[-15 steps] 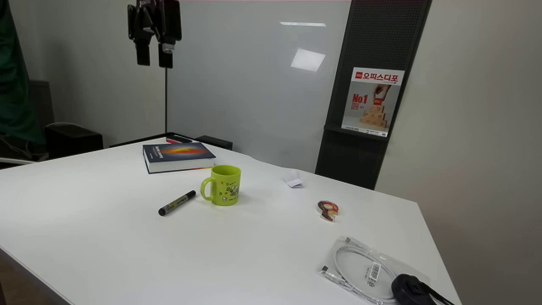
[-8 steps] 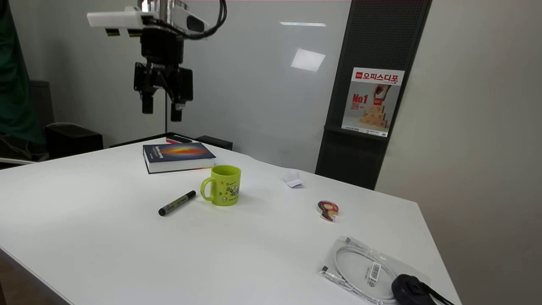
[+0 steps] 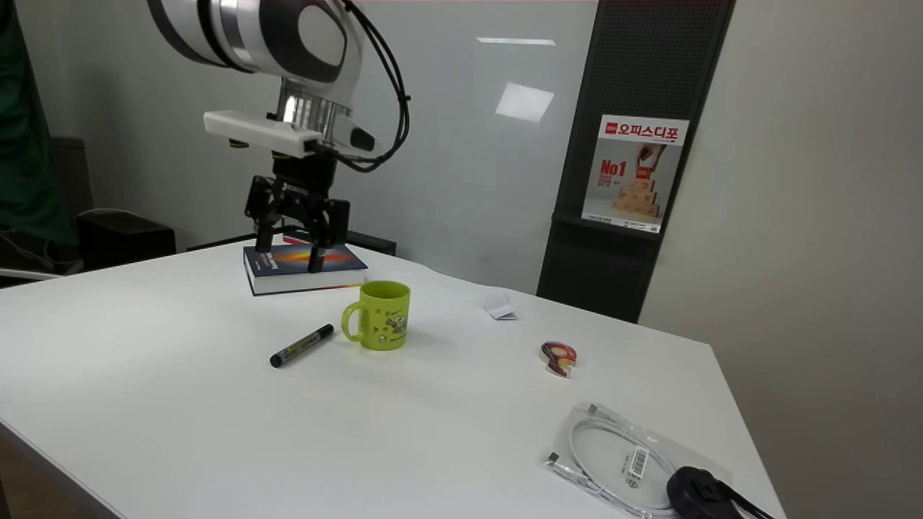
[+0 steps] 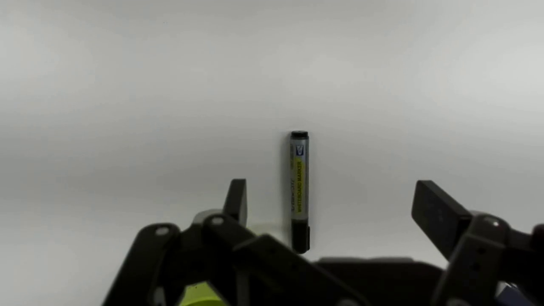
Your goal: Pick up the pen from the table and put it in the cup.
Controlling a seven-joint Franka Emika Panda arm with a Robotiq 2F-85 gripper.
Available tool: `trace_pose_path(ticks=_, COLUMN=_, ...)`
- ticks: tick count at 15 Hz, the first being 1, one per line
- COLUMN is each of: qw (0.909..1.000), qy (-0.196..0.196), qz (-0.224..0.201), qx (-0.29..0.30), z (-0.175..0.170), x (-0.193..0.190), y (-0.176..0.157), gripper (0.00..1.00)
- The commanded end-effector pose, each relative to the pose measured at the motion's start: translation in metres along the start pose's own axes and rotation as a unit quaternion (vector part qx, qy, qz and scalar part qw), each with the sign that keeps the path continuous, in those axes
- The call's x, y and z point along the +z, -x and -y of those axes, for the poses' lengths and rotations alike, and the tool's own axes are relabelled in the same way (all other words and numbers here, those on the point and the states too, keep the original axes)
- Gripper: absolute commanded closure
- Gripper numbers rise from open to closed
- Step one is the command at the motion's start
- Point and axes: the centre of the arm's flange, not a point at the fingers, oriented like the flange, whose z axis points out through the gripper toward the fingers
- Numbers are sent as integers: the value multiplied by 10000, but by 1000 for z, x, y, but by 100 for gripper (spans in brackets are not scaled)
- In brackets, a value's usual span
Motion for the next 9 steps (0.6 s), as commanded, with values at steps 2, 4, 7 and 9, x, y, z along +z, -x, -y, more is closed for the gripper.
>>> trace_pose_path(ticks=2, qw=10000, qy=-4, qz=4, qx=-16, z=2, x=1, y=-3, gripper=0)
trace_pose_path(ticks=4, qw=9993, qy=210, qz=-317, qx=62, z=4, x=-1, y=-4, gripper=0)
trace_pose_path(ticks=7, qw=9960, qy=331, qz=-834, qx=-33, z=13, x=15, y=-16, gripper=0)
trace_pose_path(ticks=9, qw=9949, qy=234, qz=-978, qx=-91, z=22, x=31, y=-19, gripper=0)
